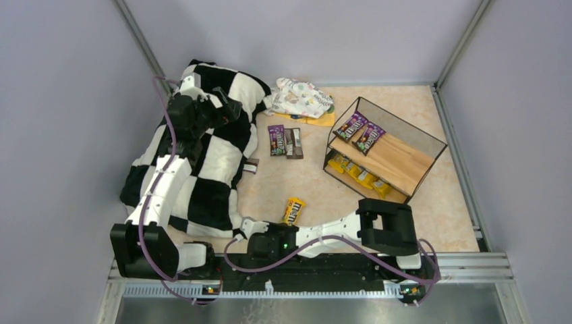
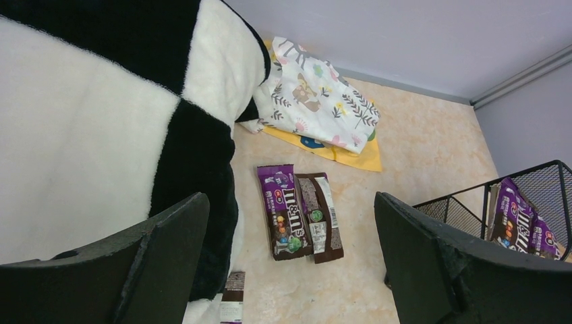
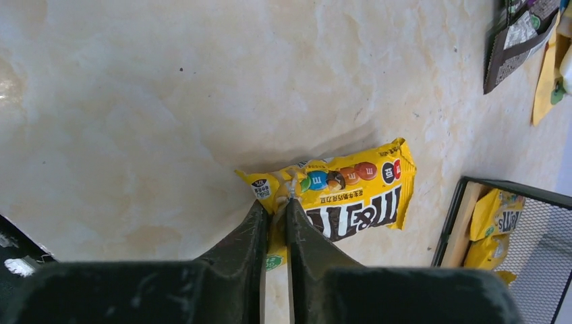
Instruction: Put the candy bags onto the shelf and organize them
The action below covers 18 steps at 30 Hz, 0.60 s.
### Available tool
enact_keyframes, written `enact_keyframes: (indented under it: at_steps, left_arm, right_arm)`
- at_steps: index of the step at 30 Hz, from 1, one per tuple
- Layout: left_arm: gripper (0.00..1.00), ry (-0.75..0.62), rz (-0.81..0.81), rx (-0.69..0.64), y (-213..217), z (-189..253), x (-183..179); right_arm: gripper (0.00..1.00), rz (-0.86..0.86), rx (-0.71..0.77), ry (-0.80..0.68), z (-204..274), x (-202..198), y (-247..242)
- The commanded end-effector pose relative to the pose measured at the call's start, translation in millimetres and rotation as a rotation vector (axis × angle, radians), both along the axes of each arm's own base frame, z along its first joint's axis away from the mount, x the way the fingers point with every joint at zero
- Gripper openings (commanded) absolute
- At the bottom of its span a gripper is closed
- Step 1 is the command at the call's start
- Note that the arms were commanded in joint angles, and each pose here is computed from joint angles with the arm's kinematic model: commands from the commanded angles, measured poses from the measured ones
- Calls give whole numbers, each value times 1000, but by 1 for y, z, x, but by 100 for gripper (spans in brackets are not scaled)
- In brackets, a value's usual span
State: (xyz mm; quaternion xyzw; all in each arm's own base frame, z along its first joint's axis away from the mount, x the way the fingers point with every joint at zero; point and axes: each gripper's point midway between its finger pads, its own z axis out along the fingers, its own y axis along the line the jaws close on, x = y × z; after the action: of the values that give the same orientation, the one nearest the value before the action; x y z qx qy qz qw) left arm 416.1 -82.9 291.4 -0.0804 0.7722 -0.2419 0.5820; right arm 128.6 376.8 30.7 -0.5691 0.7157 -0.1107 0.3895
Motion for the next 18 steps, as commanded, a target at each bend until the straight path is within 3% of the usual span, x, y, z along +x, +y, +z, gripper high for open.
enact_keyframes:
  at_steps: [1, 9, 18]
  left_arm:
    - [98, -62, -9, -4, -1, 23, 7]
    - [98, -64, -12, -6, -1, 23, 7]
    - [98, -58, -22, -18, -3, 21, 7]
  right_arm:
    - [5, -5, -1, 34, -5, 0, 0]
    - [0, -25, 27, 12, 46, 4, -18]
    - [0, 0, -92, -37, 86, 20, -114]
